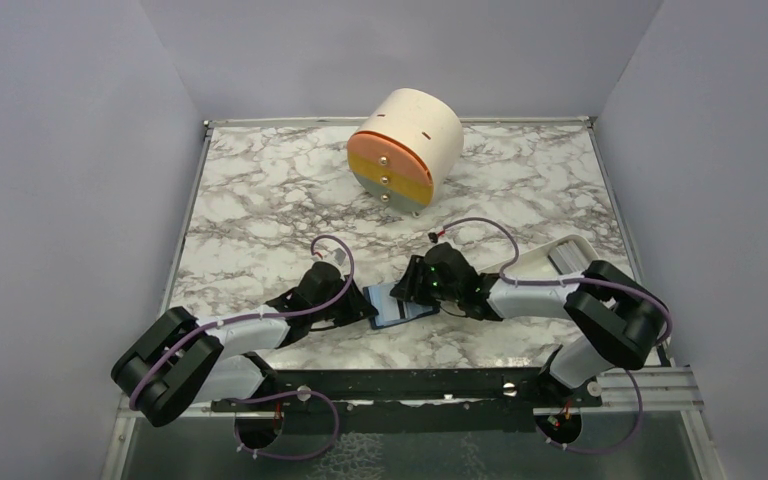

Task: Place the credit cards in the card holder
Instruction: Insert the credit card into the card holder.

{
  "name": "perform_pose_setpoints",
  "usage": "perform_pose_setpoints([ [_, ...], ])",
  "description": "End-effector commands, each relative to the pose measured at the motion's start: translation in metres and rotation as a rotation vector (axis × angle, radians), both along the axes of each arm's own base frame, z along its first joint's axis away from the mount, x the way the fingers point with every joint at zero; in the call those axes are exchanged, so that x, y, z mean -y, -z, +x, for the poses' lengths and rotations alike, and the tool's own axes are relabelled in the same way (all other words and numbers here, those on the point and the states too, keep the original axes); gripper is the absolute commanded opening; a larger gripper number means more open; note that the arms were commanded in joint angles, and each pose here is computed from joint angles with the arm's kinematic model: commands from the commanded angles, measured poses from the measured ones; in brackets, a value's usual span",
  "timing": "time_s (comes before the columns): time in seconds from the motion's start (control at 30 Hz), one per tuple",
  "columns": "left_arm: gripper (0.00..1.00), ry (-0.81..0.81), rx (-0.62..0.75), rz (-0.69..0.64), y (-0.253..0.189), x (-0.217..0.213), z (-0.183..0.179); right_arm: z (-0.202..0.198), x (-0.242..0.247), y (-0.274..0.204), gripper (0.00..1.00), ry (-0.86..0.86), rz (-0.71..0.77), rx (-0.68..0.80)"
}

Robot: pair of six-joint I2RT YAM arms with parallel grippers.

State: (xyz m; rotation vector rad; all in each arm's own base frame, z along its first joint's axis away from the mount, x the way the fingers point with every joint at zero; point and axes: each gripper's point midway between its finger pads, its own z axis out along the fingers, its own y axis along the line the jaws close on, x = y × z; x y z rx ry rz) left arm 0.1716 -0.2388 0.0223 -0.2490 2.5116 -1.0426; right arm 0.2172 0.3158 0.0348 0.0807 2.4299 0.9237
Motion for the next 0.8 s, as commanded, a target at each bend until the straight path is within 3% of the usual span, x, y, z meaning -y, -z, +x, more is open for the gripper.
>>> perform_pose_setpoints([
  [0.0,0.20,0.022,0.008,-0.007,0.001,0.001,-0.004,-0.001,0.011,0.005,0.46,-0.033,-0.134,-0.001],
  [0.27,0.20,0.026,0.007,-0.008,0.000,0.002,-0.004,-0.001,0.000,-0.001,0.49,-0.097,-0.115,0.019],
  [0.77,0.27,0.043,0.037,-0.029,-0.010,0.010,0.003,-0.011,-0.029,-0.004,0.29,-0.206,0.000,0.003],
])
